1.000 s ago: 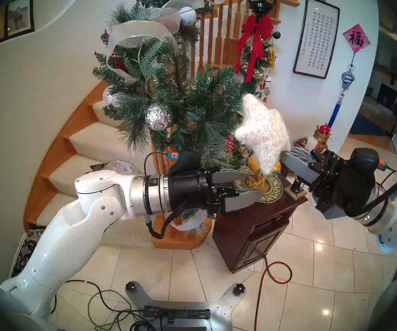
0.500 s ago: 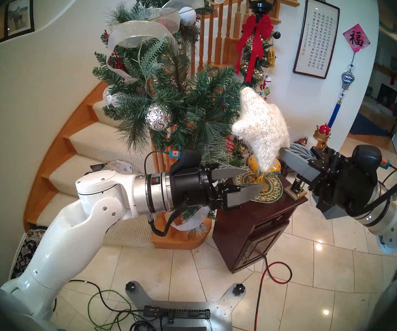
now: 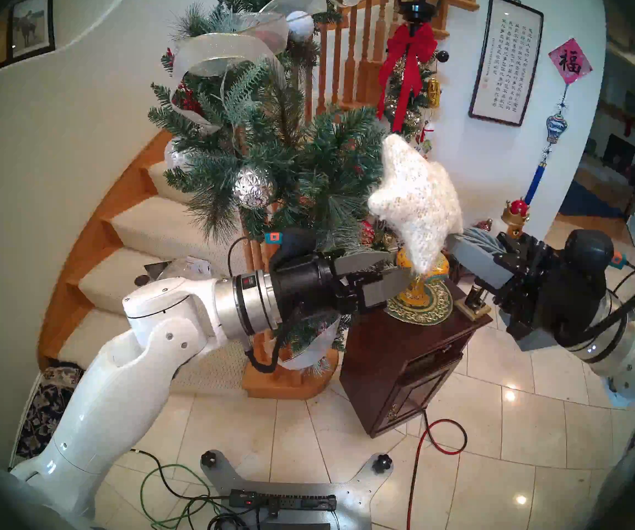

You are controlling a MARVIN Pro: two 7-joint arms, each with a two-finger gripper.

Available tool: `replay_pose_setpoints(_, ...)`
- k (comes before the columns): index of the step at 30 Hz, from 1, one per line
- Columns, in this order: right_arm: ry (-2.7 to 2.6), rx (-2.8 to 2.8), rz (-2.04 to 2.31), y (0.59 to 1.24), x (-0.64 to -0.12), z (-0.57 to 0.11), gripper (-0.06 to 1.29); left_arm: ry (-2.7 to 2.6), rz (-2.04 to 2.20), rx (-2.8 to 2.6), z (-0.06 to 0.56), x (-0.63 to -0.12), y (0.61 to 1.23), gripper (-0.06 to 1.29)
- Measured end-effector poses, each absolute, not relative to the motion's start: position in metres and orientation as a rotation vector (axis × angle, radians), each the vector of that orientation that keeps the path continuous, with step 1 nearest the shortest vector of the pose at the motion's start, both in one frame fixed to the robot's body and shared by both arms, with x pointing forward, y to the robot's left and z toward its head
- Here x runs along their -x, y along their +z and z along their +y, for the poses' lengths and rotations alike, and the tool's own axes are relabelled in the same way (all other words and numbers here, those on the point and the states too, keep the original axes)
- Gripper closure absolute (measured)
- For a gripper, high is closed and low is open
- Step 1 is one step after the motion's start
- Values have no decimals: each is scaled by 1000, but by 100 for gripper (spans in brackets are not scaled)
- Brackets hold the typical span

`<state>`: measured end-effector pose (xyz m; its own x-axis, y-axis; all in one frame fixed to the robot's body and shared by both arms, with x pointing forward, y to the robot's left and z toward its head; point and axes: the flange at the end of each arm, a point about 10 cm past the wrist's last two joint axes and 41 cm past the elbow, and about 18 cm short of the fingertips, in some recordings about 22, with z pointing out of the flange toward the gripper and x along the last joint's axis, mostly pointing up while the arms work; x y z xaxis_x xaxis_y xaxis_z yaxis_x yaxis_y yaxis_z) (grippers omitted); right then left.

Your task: Hang the ornament onto the Christmas-tree-style decoration

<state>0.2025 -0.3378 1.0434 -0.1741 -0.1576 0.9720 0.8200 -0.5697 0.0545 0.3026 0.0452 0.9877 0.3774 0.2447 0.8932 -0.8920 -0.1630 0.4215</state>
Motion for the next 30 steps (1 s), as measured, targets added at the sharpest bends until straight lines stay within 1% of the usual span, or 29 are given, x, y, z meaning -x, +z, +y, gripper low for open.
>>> replay_pose_setpoints(30, -1825, 1406, -784, 1042, -204, -340, 127, 1057, -653, -1339, 31, -289, 986, 0)
